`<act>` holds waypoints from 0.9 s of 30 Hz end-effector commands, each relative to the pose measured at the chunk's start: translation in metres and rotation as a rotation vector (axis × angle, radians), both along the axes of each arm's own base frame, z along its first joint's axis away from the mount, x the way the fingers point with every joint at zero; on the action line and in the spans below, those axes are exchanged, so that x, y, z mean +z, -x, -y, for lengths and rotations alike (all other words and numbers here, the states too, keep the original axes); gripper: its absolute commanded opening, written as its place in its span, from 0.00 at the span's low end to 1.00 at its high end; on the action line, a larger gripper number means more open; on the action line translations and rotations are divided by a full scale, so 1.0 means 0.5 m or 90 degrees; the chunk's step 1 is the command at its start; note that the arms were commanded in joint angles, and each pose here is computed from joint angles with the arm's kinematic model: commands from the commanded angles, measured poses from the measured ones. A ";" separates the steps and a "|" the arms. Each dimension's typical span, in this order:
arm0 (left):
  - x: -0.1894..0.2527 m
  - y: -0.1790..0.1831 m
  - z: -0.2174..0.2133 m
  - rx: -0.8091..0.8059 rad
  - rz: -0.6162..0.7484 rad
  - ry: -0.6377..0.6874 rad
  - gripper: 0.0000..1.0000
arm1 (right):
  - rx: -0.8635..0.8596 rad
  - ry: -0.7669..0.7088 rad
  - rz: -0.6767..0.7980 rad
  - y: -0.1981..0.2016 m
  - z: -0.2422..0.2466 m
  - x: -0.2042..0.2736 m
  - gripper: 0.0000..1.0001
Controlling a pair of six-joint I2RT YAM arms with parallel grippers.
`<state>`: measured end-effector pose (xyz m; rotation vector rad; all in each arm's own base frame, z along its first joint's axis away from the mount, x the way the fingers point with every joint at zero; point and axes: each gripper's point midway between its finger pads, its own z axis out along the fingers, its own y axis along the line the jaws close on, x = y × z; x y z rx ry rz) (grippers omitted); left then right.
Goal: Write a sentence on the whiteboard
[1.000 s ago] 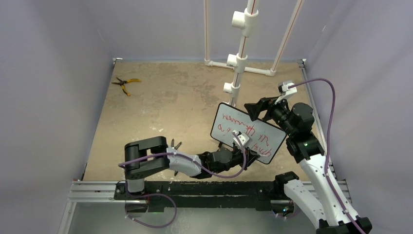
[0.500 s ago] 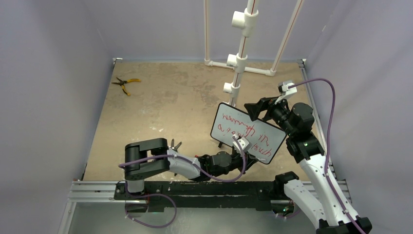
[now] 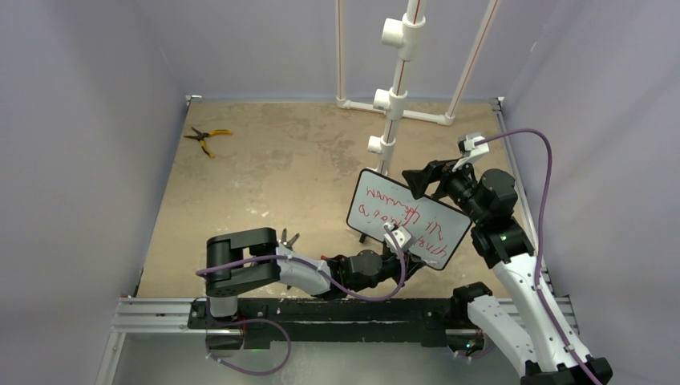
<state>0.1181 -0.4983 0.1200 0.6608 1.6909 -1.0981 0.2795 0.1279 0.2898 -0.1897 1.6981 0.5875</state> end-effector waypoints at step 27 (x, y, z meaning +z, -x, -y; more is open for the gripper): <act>0.109 0.046 -0.076 -0.092 -0.003 0.037 0.00 | -0.003 -0.005 0.029 0.005 0.002 0.024 0.95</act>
